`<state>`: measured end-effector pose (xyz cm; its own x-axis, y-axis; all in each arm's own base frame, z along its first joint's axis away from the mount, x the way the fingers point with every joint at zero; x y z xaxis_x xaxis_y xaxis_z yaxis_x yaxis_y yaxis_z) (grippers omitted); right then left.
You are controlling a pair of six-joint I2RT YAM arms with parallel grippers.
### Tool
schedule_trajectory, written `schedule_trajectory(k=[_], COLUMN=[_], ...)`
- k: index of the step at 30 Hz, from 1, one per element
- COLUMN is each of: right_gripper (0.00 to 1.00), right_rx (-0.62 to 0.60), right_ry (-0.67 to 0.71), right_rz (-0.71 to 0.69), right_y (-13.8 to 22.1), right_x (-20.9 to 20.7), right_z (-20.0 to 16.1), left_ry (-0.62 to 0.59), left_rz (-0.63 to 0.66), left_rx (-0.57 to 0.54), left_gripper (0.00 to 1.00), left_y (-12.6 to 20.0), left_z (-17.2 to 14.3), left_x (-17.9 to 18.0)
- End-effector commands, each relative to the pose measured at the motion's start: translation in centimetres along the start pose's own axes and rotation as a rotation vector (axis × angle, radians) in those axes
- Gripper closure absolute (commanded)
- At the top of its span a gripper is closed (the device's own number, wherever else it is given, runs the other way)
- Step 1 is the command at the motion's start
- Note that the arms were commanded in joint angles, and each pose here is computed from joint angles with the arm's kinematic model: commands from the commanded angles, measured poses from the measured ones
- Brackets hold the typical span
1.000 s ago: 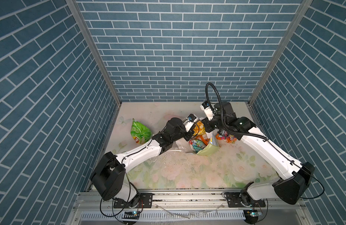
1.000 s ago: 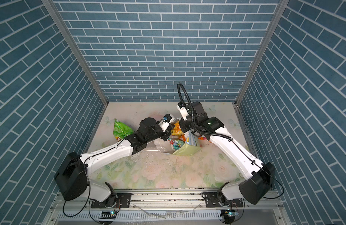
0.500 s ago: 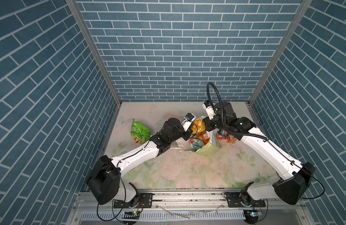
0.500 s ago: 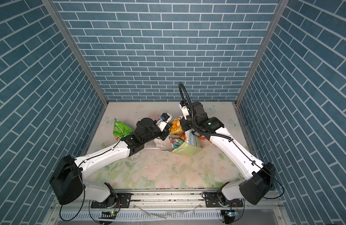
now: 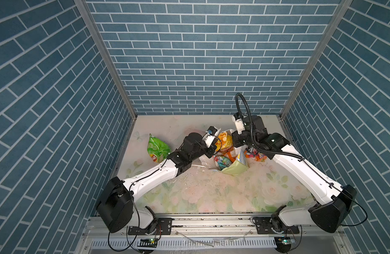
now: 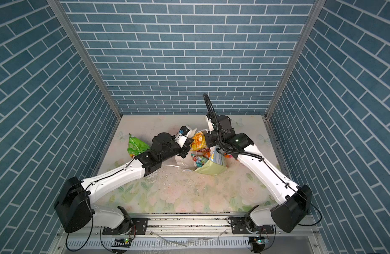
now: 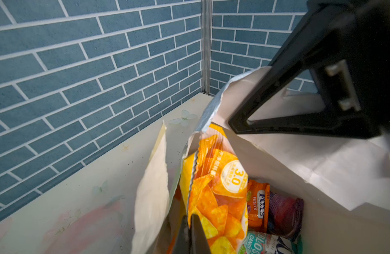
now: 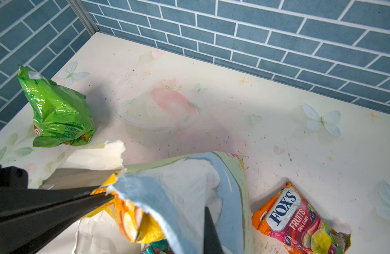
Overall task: Take the snacks out of the paper bag
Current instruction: Pick up the snack from the paper bag.
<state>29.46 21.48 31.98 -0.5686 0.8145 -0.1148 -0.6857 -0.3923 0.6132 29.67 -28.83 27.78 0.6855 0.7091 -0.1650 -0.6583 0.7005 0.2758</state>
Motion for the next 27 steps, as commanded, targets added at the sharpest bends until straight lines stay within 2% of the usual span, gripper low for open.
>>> schedule_trajectory(k=[1,15,27], right_gripper=[1.00,1.00,1.00], right_rx=[-0.091,-0.062,-0.066], right_ry=[-0.069,-0.134,-0.170], right_rz=[-0.063,-0.087,-0.078], right_y=[2.3,2.8,2.9], right_x=[-1.1,-2.0,-2.7], right_z=[1.6,0.5,0.0], left_ry=[0.028,0.031,0.092], left_rz=[-0.005,0.013,0.064], left_rx=[-0.053,-0.143,-0.128], left_gripper=[1.00,1.00,1.00], left_y=[1.3,4.7,6.5], left_z=[2.6,6.3,7.0], left_x=[-0.3,-0.8,-0.4])
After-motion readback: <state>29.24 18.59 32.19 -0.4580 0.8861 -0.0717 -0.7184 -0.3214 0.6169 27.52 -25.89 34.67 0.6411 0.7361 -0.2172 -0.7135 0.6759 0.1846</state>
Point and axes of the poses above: each gripper's point midway between its finger pads, its own y axis back along the fingers, its own x axis along the line the jaws close on, z = x × y, the point moved 5 cm from there along y, back along the fingers, and after that the axes turned 12 degrees about y, right-handed, at the moved point
